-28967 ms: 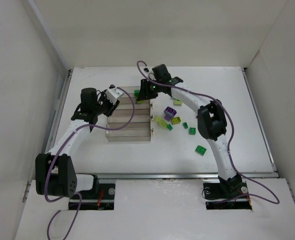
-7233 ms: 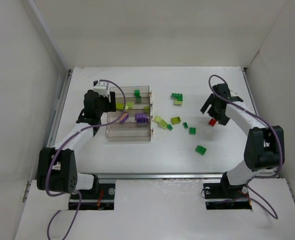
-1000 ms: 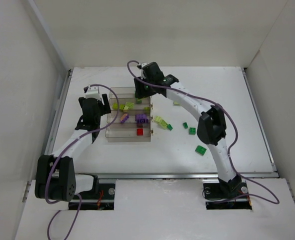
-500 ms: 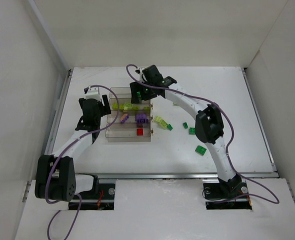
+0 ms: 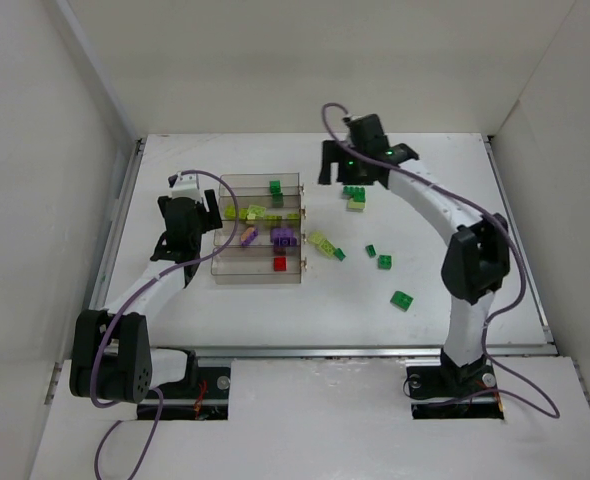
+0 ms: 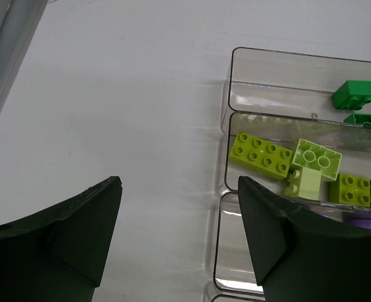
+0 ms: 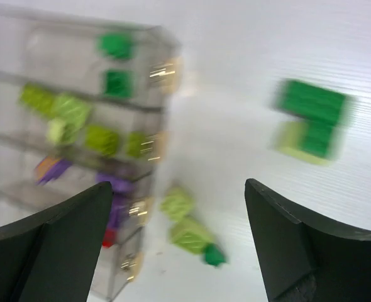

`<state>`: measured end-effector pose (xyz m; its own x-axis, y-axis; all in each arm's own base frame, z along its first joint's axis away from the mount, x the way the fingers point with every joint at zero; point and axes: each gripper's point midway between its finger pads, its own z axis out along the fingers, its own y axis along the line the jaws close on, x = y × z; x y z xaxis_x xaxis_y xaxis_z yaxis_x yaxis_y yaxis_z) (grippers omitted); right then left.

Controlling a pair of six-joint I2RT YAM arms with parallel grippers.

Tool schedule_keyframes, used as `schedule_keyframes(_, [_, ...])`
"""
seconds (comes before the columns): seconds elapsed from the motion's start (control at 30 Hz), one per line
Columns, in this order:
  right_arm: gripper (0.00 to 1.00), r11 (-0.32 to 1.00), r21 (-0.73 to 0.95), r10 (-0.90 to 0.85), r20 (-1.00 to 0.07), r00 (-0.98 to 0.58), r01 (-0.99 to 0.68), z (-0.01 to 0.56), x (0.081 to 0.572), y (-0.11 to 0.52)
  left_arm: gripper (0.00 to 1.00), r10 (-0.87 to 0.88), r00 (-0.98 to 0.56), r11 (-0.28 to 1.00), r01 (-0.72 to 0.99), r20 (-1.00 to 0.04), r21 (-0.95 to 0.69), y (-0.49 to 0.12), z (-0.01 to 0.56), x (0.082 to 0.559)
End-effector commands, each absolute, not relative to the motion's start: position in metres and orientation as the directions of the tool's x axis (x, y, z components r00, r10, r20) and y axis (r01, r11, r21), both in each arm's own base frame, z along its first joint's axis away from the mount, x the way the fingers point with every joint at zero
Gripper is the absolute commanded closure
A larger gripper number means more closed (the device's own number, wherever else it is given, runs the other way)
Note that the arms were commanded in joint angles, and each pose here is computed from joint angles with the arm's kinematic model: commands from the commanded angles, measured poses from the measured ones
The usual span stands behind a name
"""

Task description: Sort the legos into containers by color

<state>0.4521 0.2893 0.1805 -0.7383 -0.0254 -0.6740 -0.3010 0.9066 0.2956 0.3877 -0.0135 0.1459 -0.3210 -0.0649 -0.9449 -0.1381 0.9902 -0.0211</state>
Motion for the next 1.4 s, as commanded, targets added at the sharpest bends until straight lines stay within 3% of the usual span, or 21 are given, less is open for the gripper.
schedule_keyframes(0.0, [0.09,0.972,0.234,0.144,-0.652,-0.744,-0.018,0.162,0.473,0.203,0.29,-0.076,-0.272,0.991,-0.126,-0.959,-0.043,-0.016,0.159,0.39])
schedule_keyframes(0.13, [0.07,0.989,0.132,0.134,-0.614,-0.778,0.067,0.126,0.476,0.163,0.29,-0.077,-0.264,0.992,-0.117,-0.961,-0.048,-0.018,0.163,0.392])
schedule_keyframes(0.37, [0.05,0.998,0.055,0.025,-0.593,-0.805,-0.01,0.101,0.501,0.168,0.29,-0.068,-0.268,0.994,-0.106,-0.961,-0.041,-0.019,0.165,0.393])
schedule_keyframes(0.97, [0.17,0.997,0.063,0.004,-0.556,-0.831,-0.037,0.058,0.526,0.178,0.29,-0.067,-0.277,0.994,-0.098,-0.958,-0.041,-0.02,0.163,0.392])
schedule_keyframes(1.13, [0.43,0.997,0.063,0.004,-0.556,-0.831,-0.037,0.054,0.53,0.179,0.29,-0.067,-0.277,0.994,-0.098,-0.958,-0.041,-0.02,0.163,0.392])
schedule_keyframes(1.17, [0.58,0.997,0.063,0.004,-0.556,-0.831,-0.037,0.054,0.53,0.179,0.29,-0.067,-0.277,0.994,-0.098,-0.958,-0.041,-0.02,0.163,0.392])
schedule_keyframes(1.3, [0.88,0.996,0.078,0.008,-0.568,-0.823,-0.044,0.063,0.529,0.181,0.29,-0.068,-0.27,0.995,-0.083,-0.96,-0.048,-0.023,0.166,0.392])
schedule_keyframes(1.37, [0.97,0.994,0.091,0.011,-0.579,-0.816,-0.052,0.073,0.525,0.182,0.29,-0.059,-0.274,0.998,-0.053,-0.96,-0.047,-0.028,0.166,0.392])
